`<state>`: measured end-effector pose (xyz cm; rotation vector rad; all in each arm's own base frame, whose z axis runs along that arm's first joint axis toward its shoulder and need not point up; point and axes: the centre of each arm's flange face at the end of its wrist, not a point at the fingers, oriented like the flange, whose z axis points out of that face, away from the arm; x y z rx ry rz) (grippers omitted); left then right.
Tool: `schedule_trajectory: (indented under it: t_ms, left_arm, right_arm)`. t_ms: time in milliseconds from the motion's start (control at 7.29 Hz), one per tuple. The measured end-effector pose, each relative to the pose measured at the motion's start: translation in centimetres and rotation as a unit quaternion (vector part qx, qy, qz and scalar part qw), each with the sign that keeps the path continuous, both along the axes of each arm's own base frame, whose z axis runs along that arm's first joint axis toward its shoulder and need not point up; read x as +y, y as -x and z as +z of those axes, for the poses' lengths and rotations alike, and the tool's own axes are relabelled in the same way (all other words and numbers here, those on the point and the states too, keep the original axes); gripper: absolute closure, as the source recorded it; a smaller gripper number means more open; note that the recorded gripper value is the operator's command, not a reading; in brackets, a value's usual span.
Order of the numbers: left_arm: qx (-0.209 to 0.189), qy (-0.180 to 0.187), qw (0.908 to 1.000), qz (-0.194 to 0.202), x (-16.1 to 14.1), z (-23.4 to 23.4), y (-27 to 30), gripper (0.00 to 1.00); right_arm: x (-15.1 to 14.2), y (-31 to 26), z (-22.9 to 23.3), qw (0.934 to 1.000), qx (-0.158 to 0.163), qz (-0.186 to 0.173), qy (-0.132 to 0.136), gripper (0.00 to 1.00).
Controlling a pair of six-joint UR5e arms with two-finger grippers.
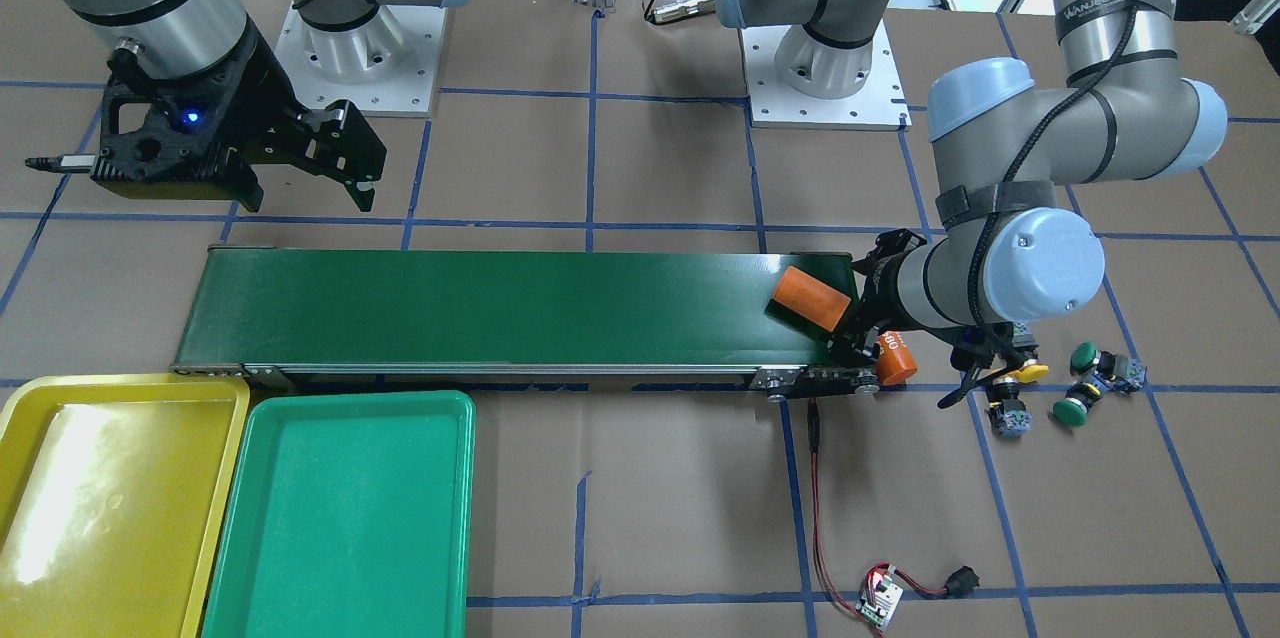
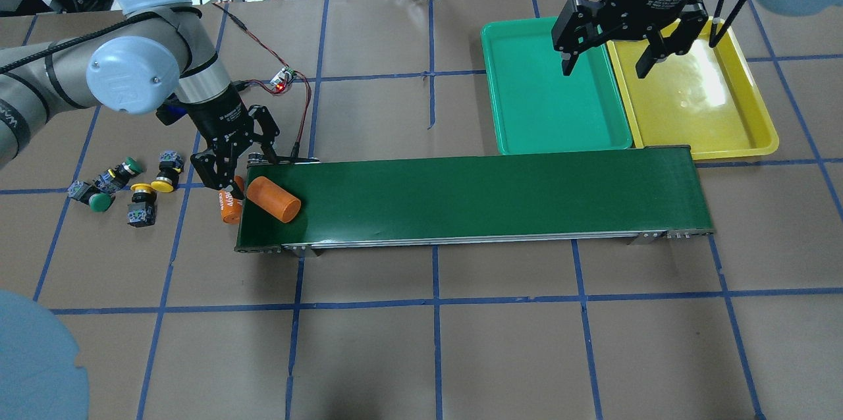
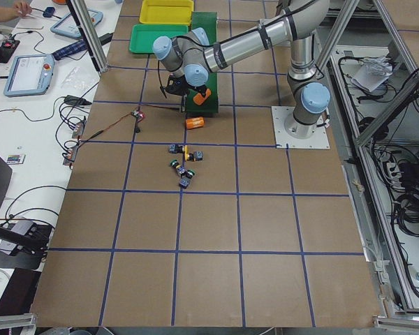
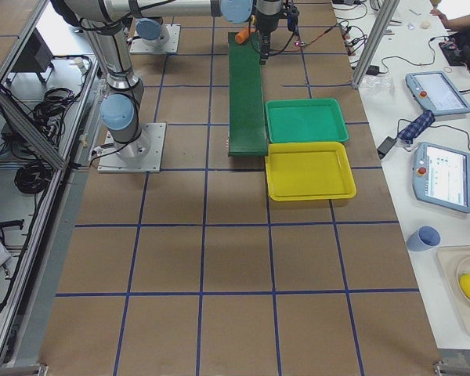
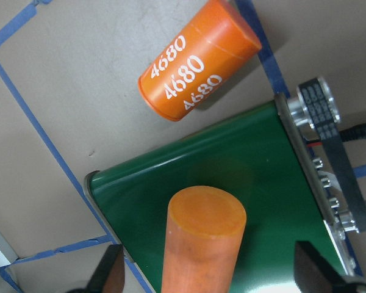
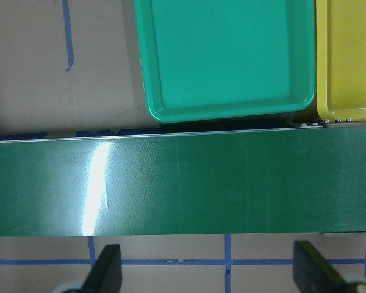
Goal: Sort buttons by color to trays
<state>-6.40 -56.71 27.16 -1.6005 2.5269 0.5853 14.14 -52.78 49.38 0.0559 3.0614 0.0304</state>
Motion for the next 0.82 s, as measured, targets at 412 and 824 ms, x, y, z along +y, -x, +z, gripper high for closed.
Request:
schedule_trajectory:
  t_ms: [412,824]
  left_arm:
    - [0.035,0.039,0.9968,-0.061,-2.5,1.6,-6.9,0.0]
    - [0.126,0.064,0.9637,-0.226,-2.9,-2.9,-14.0,0.0]
  right_arm:
    - [0.0,0.1,0.0,1.0,0.0,-0.001,-0.001,0.0]
    - [-0.1,0.2,-0.1,1.0,0.0,-0.001,-0.001,0.0]
